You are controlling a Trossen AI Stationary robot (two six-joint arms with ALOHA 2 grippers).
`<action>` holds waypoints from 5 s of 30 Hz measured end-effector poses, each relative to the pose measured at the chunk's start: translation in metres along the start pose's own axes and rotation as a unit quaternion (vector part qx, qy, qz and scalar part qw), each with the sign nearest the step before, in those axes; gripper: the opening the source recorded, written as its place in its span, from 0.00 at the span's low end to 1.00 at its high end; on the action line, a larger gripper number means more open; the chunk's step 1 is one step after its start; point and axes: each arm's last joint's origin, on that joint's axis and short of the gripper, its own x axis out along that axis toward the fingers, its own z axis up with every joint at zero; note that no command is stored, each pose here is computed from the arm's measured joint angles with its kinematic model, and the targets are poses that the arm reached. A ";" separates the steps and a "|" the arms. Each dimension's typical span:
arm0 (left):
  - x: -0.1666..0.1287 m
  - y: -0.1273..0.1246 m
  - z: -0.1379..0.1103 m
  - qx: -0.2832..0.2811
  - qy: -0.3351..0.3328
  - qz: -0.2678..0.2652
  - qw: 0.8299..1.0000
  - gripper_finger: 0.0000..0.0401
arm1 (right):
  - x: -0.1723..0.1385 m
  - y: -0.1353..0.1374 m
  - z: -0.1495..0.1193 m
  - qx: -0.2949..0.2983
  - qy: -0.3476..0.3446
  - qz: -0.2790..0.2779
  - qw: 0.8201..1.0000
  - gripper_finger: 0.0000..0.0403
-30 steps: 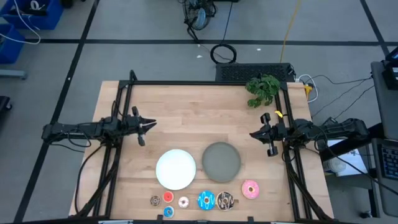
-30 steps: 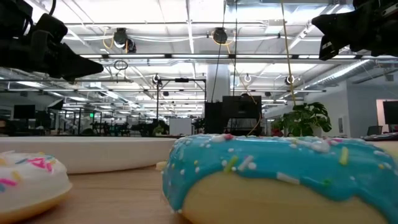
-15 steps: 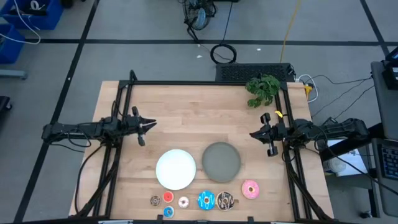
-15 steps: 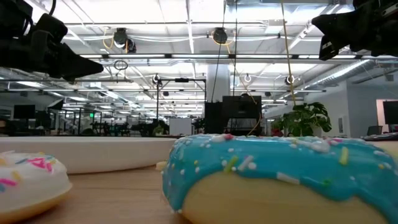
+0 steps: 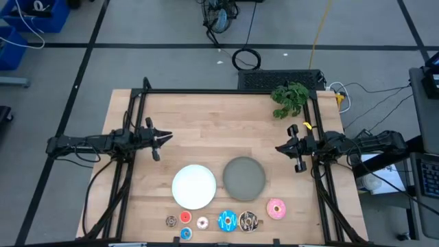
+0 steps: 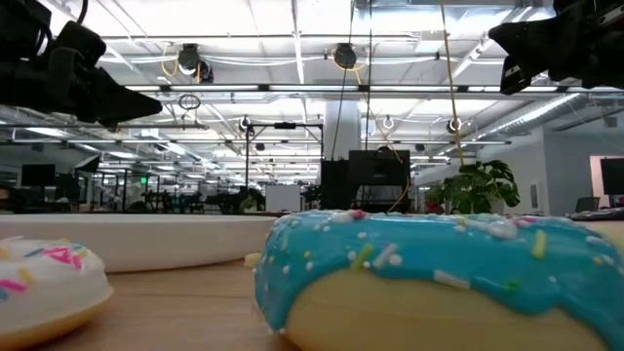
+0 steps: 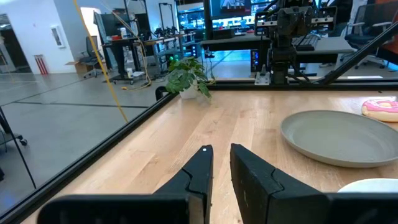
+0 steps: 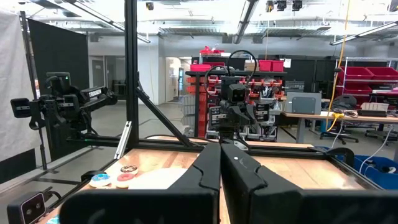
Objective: Pick & Place donuts
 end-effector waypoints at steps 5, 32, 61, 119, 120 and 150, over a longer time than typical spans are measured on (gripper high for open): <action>0.000 0.000 0.000 0.000 0.000 0.000 1.000 0.16 | 0.000 0.000 0.000 0.000 0.000 0.000 1.000 0.00; 0.000 0.000 0.000 0.000 0.000 0.000 1.000 0.16 | 0.000 0.000 0.000 0.000 0.000 0.000 1.000 0.00; 0.000 0.000 0.000 0.000 -0.002 0.000 1.000 0.16 | 0.000 0.000 0.000 0.000 0.001 0.000 1.000 0.00; 0.022 -0.124 0.187 0.003 0.387 0.031 0.922 0.16 | 0.000 0.000 -0.007 -0.009 0.038 0.001 0.999 0.00; 0.019 -0.129 0.187 -0.013 0.410 0.038 0.911 0.16 | 0.000 0.000 -0.007 -0.010 0.037 0.001 0.999 0.00; 0.038 -0.264 0.053 -0.027 0.656 -0.043 0.753 0.16 | 0.000 0.000 -0.006 0.017 0.029 0.002 0.999 0.00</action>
